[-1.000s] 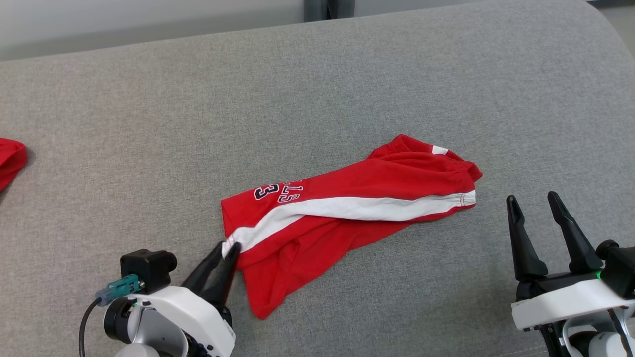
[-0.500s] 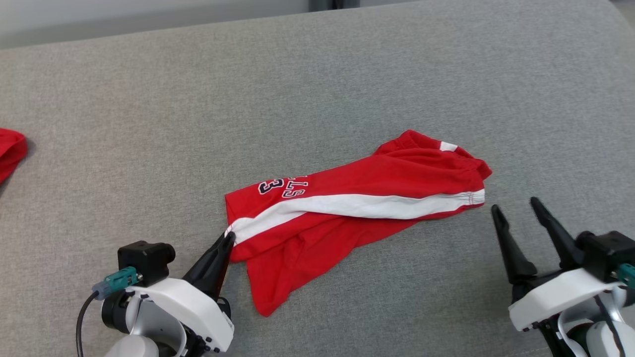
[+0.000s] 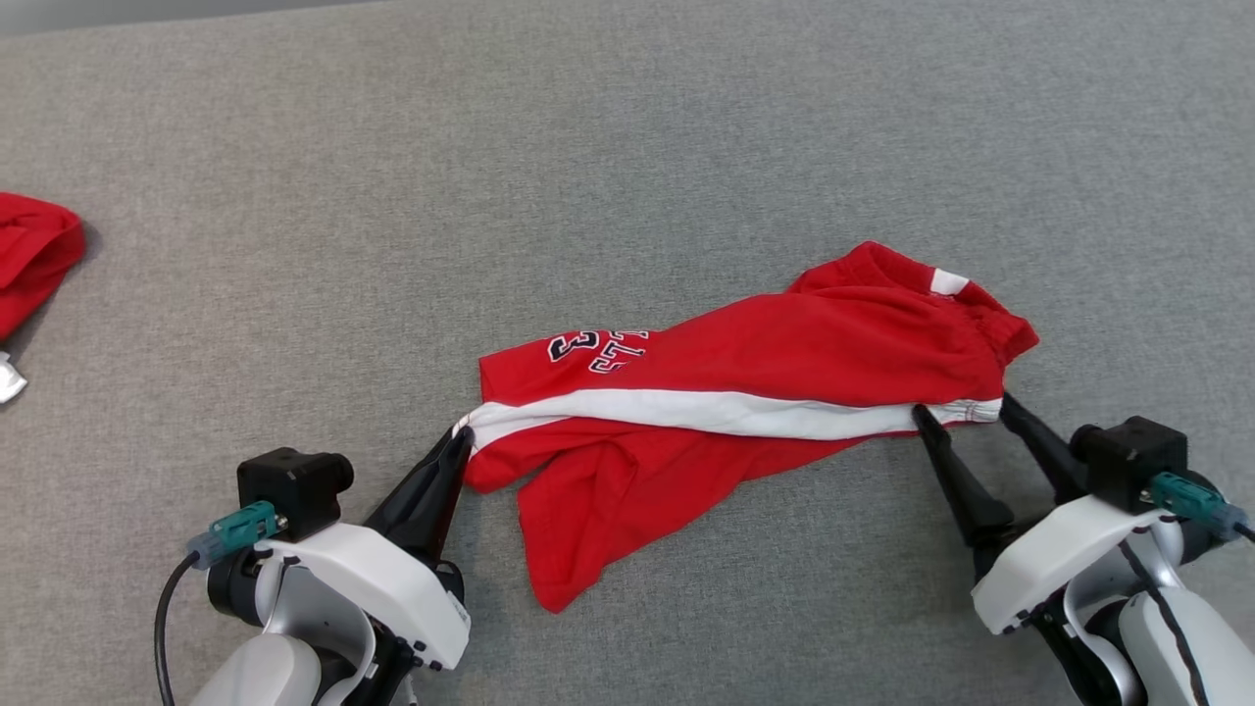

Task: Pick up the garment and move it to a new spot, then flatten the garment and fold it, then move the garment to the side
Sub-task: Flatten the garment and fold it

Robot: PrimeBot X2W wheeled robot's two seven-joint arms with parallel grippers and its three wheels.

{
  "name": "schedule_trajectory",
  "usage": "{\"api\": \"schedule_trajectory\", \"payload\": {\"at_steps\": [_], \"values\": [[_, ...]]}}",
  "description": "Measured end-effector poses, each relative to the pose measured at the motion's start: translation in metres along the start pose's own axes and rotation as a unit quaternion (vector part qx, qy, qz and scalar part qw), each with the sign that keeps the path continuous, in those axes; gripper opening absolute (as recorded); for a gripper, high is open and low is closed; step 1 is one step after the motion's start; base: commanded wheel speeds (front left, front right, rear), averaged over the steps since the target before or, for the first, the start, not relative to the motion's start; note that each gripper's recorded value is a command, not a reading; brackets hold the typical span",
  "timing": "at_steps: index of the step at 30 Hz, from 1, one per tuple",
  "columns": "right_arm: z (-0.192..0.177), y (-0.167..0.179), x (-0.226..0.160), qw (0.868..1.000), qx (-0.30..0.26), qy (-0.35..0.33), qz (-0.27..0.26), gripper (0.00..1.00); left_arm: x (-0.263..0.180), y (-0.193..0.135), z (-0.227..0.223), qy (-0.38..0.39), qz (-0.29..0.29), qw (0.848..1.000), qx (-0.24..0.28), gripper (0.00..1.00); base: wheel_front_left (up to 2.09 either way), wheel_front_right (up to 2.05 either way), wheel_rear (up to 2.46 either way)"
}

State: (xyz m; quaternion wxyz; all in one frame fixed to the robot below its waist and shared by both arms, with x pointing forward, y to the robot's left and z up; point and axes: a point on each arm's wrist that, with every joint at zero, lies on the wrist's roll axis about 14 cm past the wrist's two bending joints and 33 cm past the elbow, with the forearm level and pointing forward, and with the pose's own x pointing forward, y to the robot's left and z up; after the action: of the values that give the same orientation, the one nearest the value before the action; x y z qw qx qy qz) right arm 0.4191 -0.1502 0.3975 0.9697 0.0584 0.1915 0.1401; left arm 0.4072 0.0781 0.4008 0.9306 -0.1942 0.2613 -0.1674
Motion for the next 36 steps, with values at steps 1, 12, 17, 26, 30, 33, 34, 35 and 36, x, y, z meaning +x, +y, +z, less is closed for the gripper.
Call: {"api": "schedule_trajectory", "payload": {"at_steps": [1, 12, 17, 26, 30, 33, 34, 35, 36], "values": [[-0.002, 0.003, 0.001, 1.000, 0.003, 0.004, 0.007, 0.53, 0.000, 0.000, 0.000, -0.001, 0.000, 1.000, 0.000, 0.00, 0.00, 0.00, 0.00], [0.030, 0.023, -0.003, 0.996, 0.060, -0.036, 0.050, 0.00, -0.003, -0.014, 0.035, -0.061, -0.023, 0.997, 0.033, 0.00, 0.00, 0.00, 0.00], [0.072, 0.036, -0.009, 0.986, 0.114, -0.092, 0.081, 0.00, -0.011, -0.026, 0.080, -0.127, -0.041, 0.988, 0.075, 0.00, 0.00, 0.00, 0.00], [0.159, 0.042, -0.029, 0.961, 0.130, -0.209, 0.125, 0.00, -0.045, -0.052, 0.175, -0.270, -0.063, 0.952, 0.132, 0.00, 0.00, 0.00, 0.00], [0.210, 0.050, -0.043, 0.940, 0.118, -0.282, 0.149, 0.00, -0.075, -0.079, 0.230, -0.364, -0.086, 0.913, 0.160, 0.00, 0.00, 0.00, 0.00], [0.244, 0.059, -0.057, 0.920, 0.118, -0.333, 0.170, 0.00, -0.102, -0.100, 0.267, -0.427, -0.104, 0.879, 0.183, 0.00, 0.00, 0.00, 0.00], [0.255, 0.062, -0.061, 0.913, 0.117, -0.349, 0.176, 0.00, -0.111, -0.106, 0.279, -0.449, -0.106, 0.867, 0.189, 0.00, 0.00, 0.00, 0.00], [0.267, 0.064, -0.067, 0.905, 0.116, -0.367, 0.181, 0.00, -0.121, -0.113, 0.290, -0.468, -0.109, 0.854, 0.199, 0.00, 0.00, 0.00, 0.00], [0.278, 0.067, -0.072, 0.897, 0.116, -0.382, 0.190, 0.00, -0.129, -0.119, 0.300, -0.485, -0.113, 0.842, 0.206, 0.00, 0.00, 0.00, 0.00]]}}
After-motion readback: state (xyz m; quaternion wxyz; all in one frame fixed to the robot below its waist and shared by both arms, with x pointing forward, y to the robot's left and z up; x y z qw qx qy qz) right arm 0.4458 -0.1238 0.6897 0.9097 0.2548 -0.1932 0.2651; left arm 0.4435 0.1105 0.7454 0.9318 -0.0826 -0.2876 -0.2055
